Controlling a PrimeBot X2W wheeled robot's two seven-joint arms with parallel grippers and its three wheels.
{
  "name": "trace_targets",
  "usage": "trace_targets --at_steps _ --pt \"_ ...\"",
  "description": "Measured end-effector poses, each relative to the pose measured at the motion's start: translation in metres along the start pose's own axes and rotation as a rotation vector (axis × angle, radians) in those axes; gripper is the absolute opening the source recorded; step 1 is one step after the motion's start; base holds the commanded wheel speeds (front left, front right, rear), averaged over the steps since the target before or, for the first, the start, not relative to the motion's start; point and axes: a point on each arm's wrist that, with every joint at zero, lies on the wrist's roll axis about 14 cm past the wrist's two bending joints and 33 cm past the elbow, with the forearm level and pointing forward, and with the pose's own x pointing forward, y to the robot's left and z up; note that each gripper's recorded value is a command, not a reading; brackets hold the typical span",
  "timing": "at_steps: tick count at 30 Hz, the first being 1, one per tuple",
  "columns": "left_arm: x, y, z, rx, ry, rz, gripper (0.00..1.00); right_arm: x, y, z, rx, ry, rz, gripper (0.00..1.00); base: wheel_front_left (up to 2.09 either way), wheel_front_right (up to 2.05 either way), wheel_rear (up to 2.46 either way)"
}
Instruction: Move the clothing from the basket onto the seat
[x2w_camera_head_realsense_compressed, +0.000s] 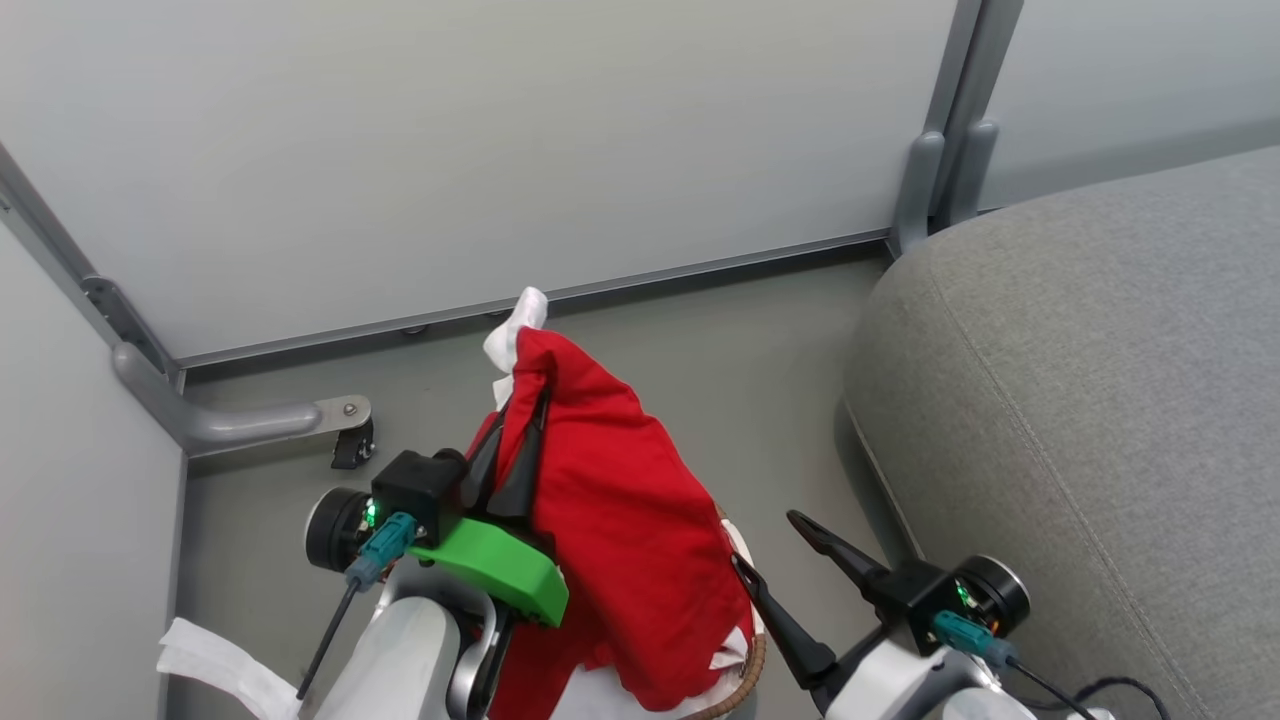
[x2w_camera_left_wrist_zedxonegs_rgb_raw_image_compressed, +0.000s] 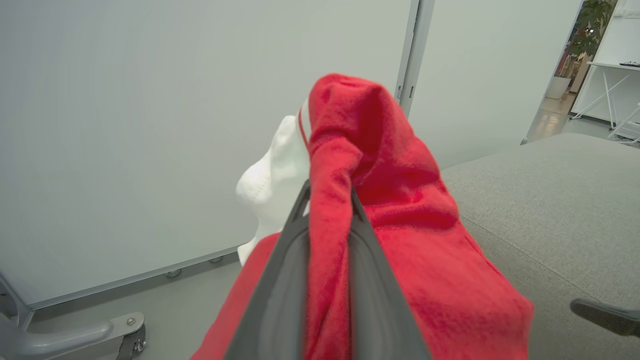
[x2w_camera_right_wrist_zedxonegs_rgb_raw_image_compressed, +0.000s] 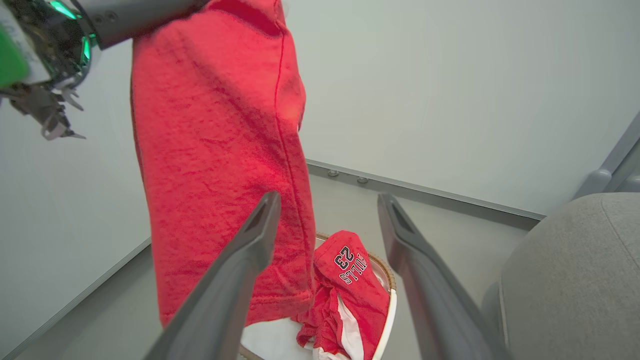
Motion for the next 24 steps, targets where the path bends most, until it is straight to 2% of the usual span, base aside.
trace_targets --at_steps 12,22,23,24 --pt "-0.006 -0.003 0.0 -0.001 0.004 -0.012 0.0 0.035 0.053 -0.014 -0.011 0.096 0.284 1.0 0.0 0.0 0.0" --pt "-0.01 -0.002 0.001 -0.017 0.005 -0.004 0.0 0.053 0.087 -0.024 0.017 0.146 0.388 1.0 0.0 0.0 0.0" --pt "-0.01 -0.002 0.001 -0.017 0.005 -0.005 0.0 0.055 0.089 -0.025 0.02 0.149 0.392 0.93 0.0 0.0 0.0" --pt "-0.01 -0.003 0.001 -0.02 0.005 -0.006 0.0 0.056 0.09 -0.026 0.022 0.152 0.394 0.48 0.0 0.0 0.0"
